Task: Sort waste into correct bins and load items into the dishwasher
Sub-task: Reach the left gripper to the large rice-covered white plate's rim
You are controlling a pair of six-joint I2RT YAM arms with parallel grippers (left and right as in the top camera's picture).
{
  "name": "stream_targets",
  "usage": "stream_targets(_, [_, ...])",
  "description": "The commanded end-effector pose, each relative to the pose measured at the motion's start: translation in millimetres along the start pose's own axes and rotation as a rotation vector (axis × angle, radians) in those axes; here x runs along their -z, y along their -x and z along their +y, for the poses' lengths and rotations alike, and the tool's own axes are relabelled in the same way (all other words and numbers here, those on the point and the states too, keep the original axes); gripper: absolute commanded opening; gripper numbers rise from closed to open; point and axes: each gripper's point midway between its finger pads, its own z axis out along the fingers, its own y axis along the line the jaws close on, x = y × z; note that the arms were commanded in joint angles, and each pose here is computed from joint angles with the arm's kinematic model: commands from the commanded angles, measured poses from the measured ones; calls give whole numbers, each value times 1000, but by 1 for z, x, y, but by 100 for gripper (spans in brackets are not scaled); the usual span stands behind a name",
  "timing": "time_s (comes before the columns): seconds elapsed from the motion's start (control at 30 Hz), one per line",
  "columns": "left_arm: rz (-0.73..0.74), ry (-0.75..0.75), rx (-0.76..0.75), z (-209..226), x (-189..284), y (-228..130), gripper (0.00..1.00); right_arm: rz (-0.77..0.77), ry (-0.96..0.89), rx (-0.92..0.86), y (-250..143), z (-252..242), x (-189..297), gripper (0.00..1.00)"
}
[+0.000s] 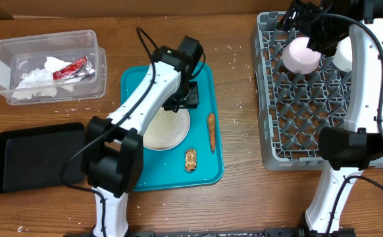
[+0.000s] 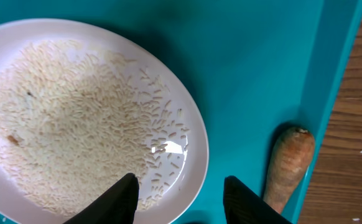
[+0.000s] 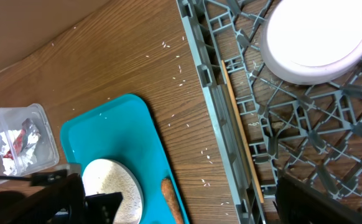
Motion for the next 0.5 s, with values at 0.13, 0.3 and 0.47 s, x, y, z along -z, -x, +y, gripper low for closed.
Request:
stream_targets(0.13, [41, 55, 62, 3, -23, -5, 46, -35, 2, 11, 2, 2, 13, 100])
stream_targets(0.3, [56, 67, 144, 4, -29, -7, 46, -35, 2, 12, 2, 2, 13, 100])
stream_targets(0.47, [52, 68, 157, -1, -30, -9, 47, -35, 2, 11, 2, 2, 13, 100])
